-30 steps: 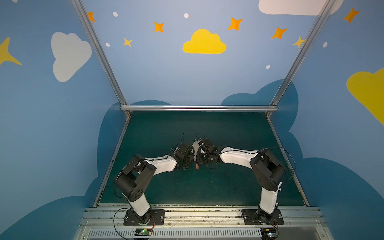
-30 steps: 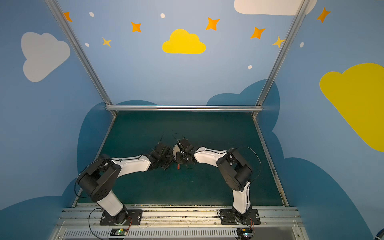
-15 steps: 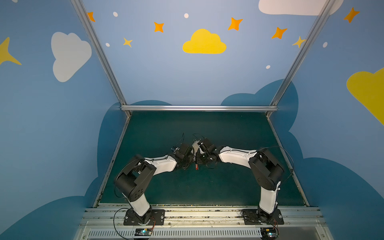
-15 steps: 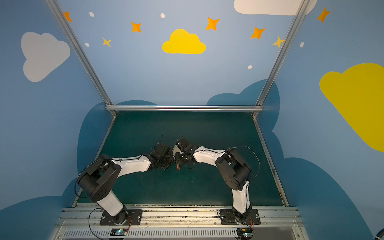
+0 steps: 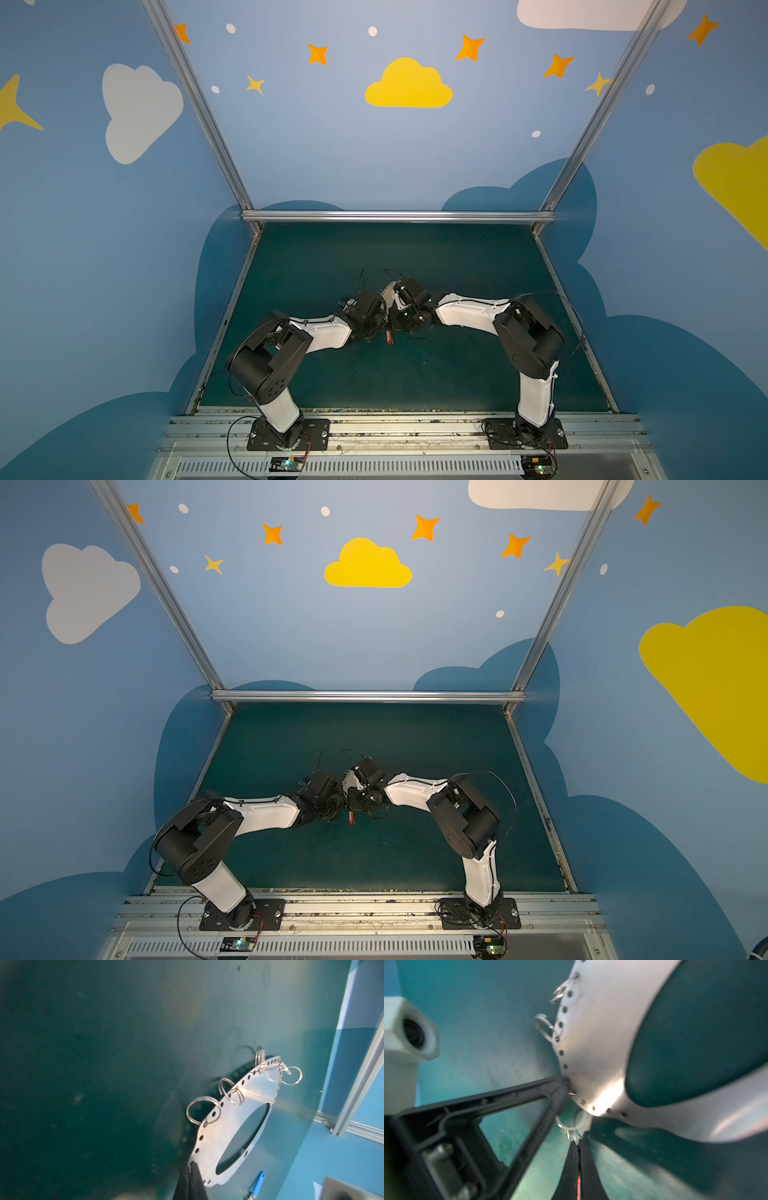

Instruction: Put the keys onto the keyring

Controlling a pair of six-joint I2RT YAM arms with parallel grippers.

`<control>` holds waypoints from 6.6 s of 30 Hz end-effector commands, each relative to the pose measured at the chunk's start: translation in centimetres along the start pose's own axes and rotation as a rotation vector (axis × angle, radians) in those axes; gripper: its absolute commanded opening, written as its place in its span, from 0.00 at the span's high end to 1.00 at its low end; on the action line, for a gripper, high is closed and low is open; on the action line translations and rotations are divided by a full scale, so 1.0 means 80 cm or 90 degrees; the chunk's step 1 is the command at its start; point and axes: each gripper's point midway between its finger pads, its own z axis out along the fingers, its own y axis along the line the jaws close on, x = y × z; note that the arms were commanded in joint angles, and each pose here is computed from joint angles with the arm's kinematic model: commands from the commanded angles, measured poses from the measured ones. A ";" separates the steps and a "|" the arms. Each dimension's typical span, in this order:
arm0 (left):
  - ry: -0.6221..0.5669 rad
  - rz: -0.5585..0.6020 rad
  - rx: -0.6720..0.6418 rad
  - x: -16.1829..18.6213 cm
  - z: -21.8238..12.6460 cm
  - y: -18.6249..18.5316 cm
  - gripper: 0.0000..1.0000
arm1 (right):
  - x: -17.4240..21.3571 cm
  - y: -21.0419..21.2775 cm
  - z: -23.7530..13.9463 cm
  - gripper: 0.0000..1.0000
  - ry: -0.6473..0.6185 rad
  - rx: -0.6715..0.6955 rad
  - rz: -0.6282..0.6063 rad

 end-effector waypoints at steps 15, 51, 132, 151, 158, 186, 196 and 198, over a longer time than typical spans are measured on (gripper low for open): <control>0.042 0.056 -0.061 0.011 -0.001 0.004 0.96 | -0.010 -0.030 -0.052 1.00 -0.076 0.000 0.041; 0.286 0.454 0.519 0.081 -0.266 -0.208 0.60 | -0.037 0.079 -0.307 1.00 -0.323 -0.268 -0.186; 0.221 0.516 0.593 0.089 -0.300 -0.228 0.65 | -0.014 0.111 -0.378 1.00 -0.378 -0.519 -0.199; 0.167 0.446 0.448 0.054 -0.246 -0.200 0.59 | -0.023 0.071 -0.353 1.00 -0.429 -0.363 -0.208; 0.154 0.346 0.241 0.026 -0.161 -0.133 0.49 | -0.026 0.025 -0.315 1.00 -0.444 -0.224 -0.238; 0.177 0.275 0.050 0.020 -0.065 -0.048 0.48 | -0.028 0.000 -0.274 1.00 -0.488 0.075 -0.331; 0.160 0.252 -0.065 0.007 -0.027 -0.012 0.48 | -0.017 -0.008 -0.251 1.00 -0.455 0.064 -0.308; 0.158 0.259 -0.075 0.005 -0.020 -0.012 0.49 | -0.016 -0.007 -0.246 1.00 -0.448 0.059 -0.305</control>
